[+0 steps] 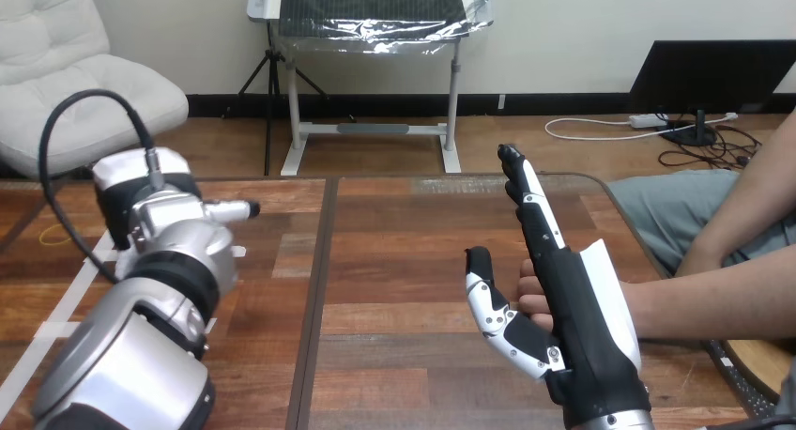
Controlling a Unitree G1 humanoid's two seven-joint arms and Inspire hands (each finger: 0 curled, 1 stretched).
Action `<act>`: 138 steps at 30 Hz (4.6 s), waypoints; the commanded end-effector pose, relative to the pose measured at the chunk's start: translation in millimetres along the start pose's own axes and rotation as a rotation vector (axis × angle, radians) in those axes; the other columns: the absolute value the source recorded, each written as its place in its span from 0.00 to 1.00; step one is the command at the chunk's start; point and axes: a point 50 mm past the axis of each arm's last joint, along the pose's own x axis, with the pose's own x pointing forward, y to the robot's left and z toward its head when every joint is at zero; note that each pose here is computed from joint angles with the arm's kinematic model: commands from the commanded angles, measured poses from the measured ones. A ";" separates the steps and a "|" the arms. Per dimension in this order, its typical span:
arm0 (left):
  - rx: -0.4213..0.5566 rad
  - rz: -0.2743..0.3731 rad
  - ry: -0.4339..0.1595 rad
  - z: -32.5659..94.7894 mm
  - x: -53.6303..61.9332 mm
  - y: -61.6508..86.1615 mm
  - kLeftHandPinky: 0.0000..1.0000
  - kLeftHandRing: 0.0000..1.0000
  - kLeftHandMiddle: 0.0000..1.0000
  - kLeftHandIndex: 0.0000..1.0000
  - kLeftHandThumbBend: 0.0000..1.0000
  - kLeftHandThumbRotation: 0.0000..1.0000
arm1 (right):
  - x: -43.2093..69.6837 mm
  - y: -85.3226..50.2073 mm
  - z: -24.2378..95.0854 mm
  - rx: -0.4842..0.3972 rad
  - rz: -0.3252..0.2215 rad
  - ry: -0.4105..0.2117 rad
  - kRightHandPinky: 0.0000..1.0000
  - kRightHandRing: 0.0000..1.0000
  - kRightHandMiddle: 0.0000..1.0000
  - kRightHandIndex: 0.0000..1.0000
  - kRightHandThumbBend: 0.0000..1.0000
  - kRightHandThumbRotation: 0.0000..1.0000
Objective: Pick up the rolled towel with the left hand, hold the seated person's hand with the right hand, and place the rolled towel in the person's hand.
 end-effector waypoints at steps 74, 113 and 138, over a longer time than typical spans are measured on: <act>-0.462 0.813 -0.548 -11.0 -122.7 42.5 0.50 0.61 0.70 0.77 0.55 0.77 | 12.4 0.4 16.4 0.003 -0.051 -0.045 1.00 1.00 1.00 1.00 0.00 0.00; -0.409 0.728 -0.115 -69.5 -47.0 28.2 0.91 0.91 0.93 0.99 0.81 0.95 | 13.9 0.6 13.4 -0.010 -0.041 -0.043 1.00 1.00 1.00 1.00 0.00 0.00; -0.476 0.450 -0.017 -64.9 -6.8 19.1 0.77 0.84 0.88 0.97 0.95 0.90 | 15.7 -1.1 14.0 -0.034 -0.022 -0.046 1.00 1.00 1.00 1.00 0.00 0.00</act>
